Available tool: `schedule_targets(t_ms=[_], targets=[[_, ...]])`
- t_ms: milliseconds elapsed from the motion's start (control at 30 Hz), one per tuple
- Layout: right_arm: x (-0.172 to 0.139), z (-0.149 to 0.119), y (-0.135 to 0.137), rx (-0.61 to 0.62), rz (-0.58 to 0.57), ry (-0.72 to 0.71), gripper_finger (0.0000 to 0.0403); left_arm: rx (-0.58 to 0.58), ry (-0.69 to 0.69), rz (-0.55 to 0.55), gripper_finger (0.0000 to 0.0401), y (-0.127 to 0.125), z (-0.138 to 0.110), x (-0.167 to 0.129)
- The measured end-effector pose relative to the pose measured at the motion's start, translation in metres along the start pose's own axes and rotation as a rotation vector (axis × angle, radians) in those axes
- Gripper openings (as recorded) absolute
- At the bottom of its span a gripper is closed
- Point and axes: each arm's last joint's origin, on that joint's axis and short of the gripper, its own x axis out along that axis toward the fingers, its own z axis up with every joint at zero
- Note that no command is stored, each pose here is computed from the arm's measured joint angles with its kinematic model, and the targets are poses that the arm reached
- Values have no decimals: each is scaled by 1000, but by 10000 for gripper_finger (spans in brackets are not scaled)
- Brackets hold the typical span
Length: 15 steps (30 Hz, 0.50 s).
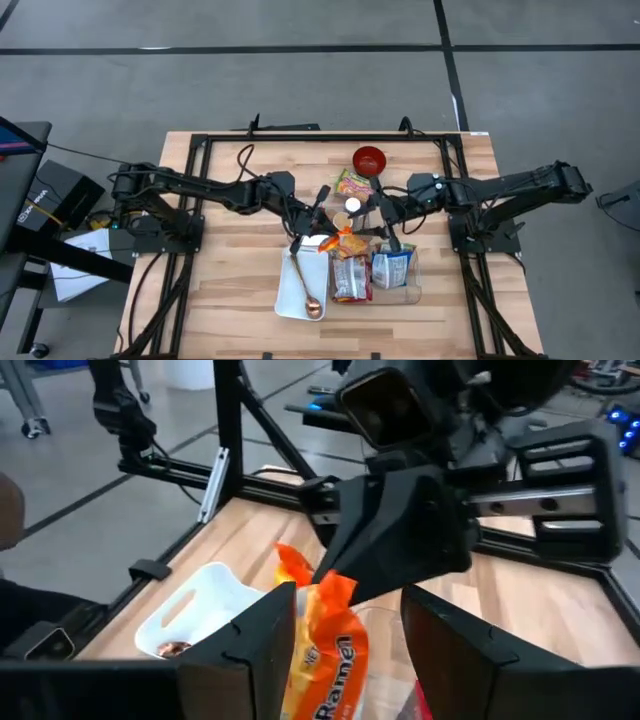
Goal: Pick & Place Food Item
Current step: Put the orange noodle pack into the bottom transparent bin
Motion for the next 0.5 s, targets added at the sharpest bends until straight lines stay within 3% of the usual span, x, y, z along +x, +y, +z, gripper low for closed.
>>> schedule_targets(t_ms=[500], targets=[[31,-1,-2,11,52,57,175,15,-12,10,0,1,1,0]])
